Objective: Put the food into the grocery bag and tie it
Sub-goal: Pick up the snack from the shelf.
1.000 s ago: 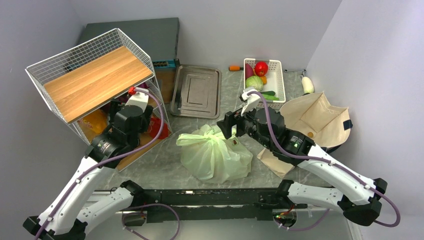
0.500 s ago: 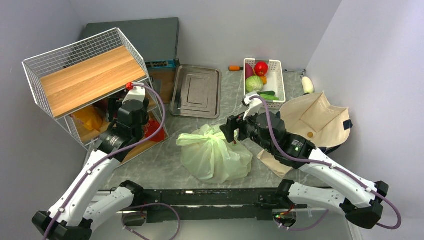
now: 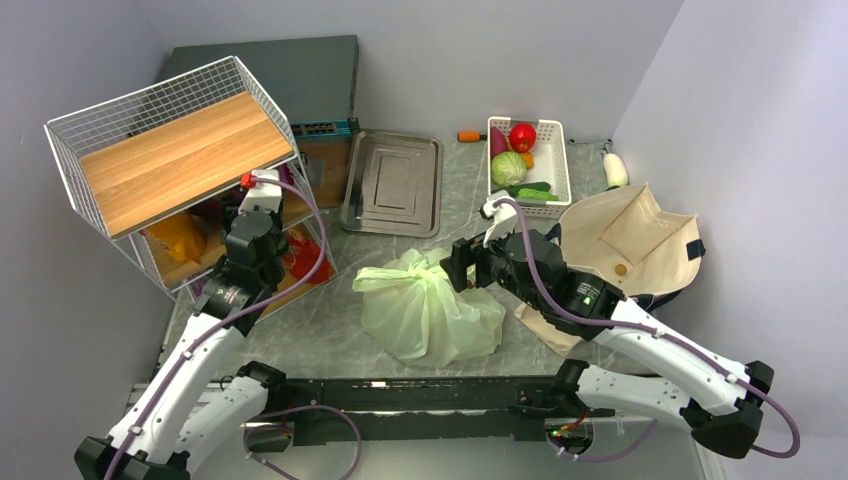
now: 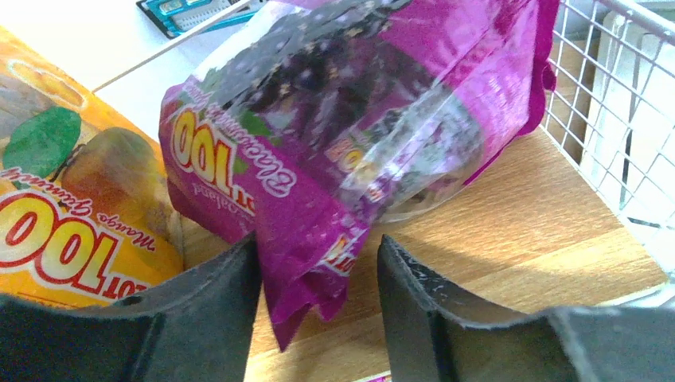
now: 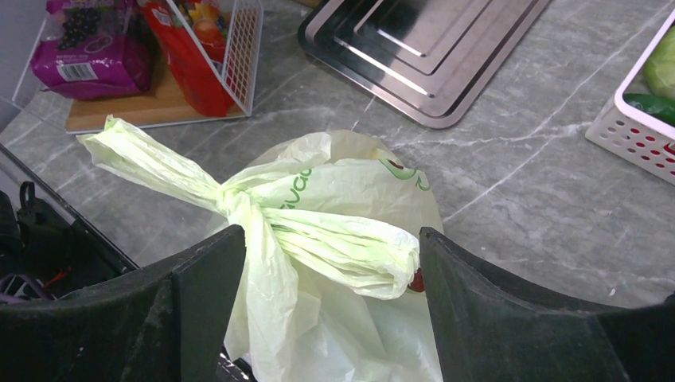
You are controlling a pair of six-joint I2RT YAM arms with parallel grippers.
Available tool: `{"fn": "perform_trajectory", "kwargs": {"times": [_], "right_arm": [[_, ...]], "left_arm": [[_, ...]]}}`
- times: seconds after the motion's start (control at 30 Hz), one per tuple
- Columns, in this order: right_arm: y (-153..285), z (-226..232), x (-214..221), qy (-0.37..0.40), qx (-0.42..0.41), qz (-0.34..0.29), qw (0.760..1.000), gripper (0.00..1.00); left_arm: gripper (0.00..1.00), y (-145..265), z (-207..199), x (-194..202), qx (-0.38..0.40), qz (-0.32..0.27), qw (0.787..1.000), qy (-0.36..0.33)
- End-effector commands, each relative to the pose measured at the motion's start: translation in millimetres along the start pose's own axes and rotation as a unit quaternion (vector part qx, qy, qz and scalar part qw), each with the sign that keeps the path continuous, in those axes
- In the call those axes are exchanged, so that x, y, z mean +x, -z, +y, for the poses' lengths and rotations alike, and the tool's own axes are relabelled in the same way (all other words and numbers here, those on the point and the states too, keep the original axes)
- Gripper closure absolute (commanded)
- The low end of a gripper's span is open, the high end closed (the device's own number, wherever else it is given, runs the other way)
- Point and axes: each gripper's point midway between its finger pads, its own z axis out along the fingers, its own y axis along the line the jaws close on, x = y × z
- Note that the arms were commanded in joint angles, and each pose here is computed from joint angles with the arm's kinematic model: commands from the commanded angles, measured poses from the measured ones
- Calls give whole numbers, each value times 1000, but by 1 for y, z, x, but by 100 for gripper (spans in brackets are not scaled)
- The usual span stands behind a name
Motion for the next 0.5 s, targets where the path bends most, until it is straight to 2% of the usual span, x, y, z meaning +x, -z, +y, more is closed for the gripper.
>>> {"fn": "perform_trajectory", "kwargs": {"times": [0.0,0.03,0.1,0.13,0.3,0.47], "right_arm": [[6,1,-11,-12,-5,-25,1000,18],[8,-1,-11,-12,-1,-27,1000,18],[11,-4,-10,-13,5,-27,1000,18],[12,-6,-9,-14,7,-29,999,18],[16,-10,-7,-16,15,-27,999,18],[17,-10,-8,-18,18,-24,999,18]], "left_arm": [[54,-6,5,26,-19,43,999,-7],[63,-5,6,26,-17,44,999,-4],[95,-3,5,25,-11,44,999,1],[100,-2,4,25,-6,46,999,0],[100,9,-10,20,59,52,997,14],[100,29,-4,6,85,46,993,64]]}}
